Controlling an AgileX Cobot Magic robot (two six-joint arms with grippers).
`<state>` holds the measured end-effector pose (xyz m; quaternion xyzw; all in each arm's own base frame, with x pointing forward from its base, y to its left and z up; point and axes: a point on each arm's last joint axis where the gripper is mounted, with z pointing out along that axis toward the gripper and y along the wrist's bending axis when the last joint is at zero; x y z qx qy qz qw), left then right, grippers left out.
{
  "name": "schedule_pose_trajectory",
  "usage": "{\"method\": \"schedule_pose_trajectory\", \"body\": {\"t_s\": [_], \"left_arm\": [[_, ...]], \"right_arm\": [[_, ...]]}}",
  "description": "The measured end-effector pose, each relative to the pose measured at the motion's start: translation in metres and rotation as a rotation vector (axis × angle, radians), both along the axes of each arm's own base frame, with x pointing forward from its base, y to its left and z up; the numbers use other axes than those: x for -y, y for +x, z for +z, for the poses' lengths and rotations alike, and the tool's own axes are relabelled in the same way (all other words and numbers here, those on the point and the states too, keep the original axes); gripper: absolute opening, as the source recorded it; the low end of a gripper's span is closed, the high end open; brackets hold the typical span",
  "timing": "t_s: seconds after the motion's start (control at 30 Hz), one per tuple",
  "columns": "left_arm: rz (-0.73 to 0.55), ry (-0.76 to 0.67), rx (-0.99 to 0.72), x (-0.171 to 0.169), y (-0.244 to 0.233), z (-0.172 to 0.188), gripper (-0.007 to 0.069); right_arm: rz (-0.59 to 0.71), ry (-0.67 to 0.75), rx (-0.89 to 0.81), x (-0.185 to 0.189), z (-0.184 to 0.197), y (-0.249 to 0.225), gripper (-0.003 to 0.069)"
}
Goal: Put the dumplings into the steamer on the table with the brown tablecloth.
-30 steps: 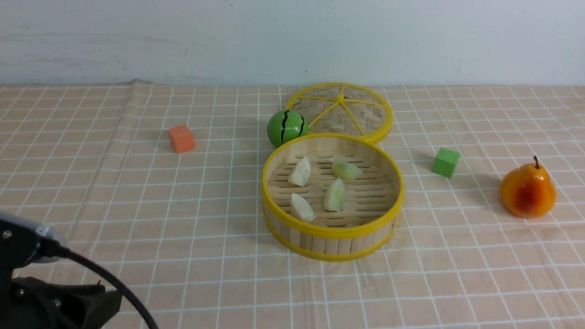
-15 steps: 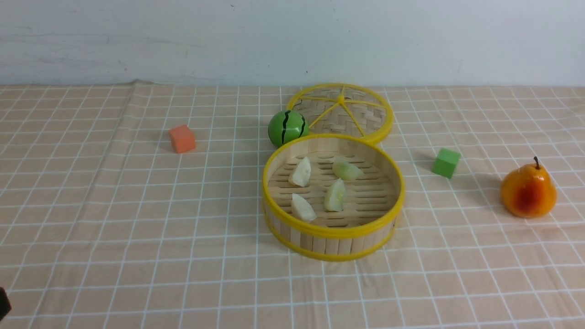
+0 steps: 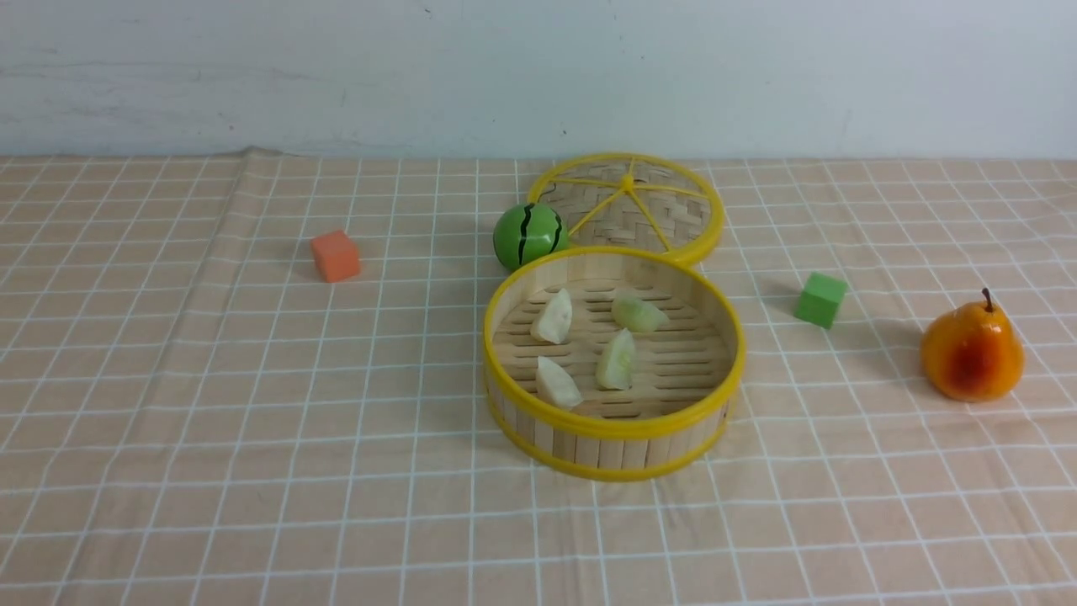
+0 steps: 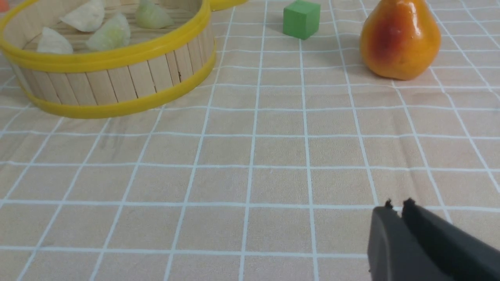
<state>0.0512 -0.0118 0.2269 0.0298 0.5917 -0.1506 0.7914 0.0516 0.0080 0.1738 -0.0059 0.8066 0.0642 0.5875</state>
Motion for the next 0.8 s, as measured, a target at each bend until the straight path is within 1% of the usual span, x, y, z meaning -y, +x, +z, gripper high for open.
{"method": "schedule_pose_trajectory", "body": {"t_s": [0.07, 0.17, 0.2, 0.23, 0.27, 0.3, 0.33, 0.8], "left_arm": [[0.044, 0.004, -0.089, -0.002, 0.002, -0.008, -0.0014], [0.075, 0.039, -0.301, -0.003, 0.005, -0.028, -0.0014], [0.075, 0.043, -0.319, -0.002, 0.005, -0.029, -0.0014], [0.073, 0.068, -0.446, -0.002, 0.004, -0.041, -0.0014], [0.067, 0.084, -0.527, -0.002, 0.002, -0.049, -0.0014], [0.061, 0.101, -0.605, -0.001, 0.0, -0.057, -0.0014], [0.058, 0.109, -0.633, -0.001, 0.0, -0.06, -0.0014], [0.057, 0.112, -0.641, -0.001, -0.001, -0.06, -0.0014]], "right_arm": [[0.0, 0.0, 0.0, 0.0, 0.0, 0.0, 0.0055], [0.0, 0.0, 0.0, 0.0, 0.0, 0.0, 0.0059], [0.0, 0.0, 0.0, 0.0, 0.0, 0.0, 0.006], [0.0, 0.0, 0.0, 0.0, 0.0, 0.0, 0.0062], [0.0, 0.0, 0.0, 0.0, 0.0, 0.0, 0.0063], [0.0, 0.0, 0.0, 0.0, 0.0, 0.0, 0.0064], [0.0, 0.0, 0.0, 0.0, 0.0, 0.0, 0.0065], [0.0, 0.0, 0.0, 0.0, 0.0, 0.0, 0.0084]]}}
